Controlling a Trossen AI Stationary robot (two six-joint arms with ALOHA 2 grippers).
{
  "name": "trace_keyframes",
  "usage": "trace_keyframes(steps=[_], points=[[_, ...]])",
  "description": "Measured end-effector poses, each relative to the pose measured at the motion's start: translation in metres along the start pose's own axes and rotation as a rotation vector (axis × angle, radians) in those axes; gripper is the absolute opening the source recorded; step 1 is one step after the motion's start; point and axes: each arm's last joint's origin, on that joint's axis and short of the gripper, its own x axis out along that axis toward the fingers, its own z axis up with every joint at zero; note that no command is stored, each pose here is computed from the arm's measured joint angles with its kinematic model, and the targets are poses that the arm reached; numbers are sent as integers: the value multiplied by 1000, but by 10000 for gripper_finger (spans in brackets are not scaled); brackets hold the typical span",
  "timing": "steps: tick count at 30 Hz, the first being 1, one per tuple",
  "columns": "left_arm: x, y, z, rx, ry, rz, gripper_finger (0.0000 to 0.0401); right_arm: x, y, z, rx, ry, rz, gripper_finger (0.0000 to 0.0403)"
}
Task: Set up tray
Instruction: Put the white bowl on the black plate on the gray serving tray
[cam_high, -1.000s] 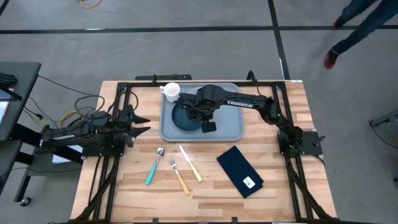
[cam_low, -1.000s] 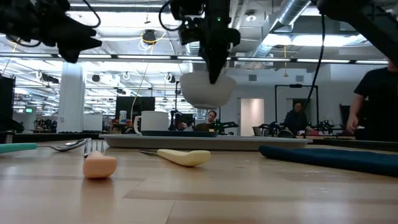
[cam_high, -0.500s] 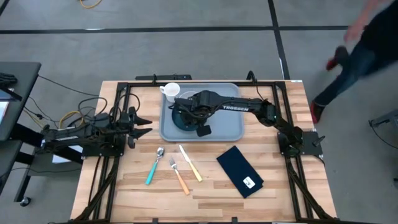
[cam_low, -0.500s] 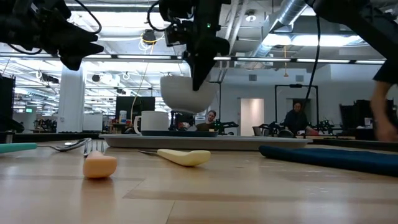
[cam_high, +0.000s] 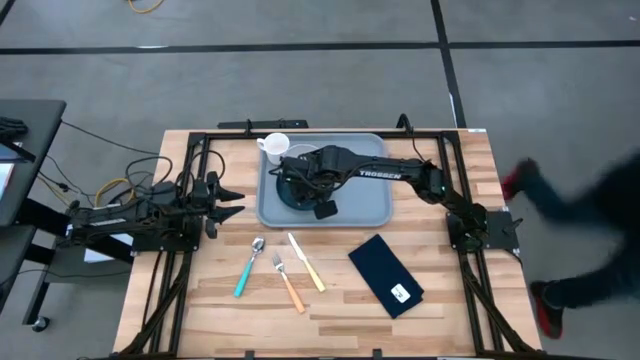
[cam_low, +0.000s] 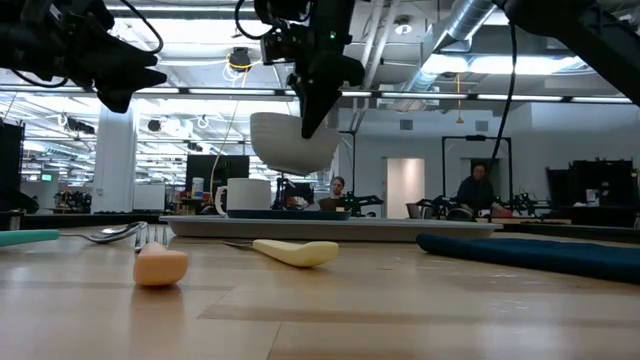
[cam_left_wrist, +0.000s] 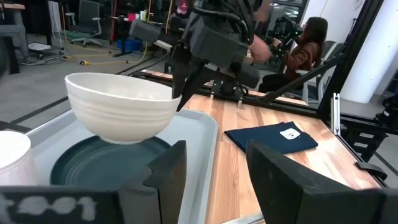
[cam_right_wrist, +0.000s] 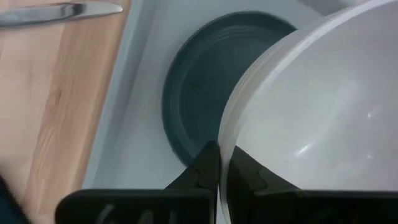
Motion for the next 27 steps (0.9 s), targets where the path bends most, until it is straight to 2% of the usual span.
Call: trace_keyframes(steps=[25, 27], points=[[0, 0, -2, 1, 19, 4, 156, 6, -19, -6, 58, -50, -5, 2], [0, 0, -2, 0, 18, 3, 156, 15, -20, -4, 57, -36, -3, 2]])
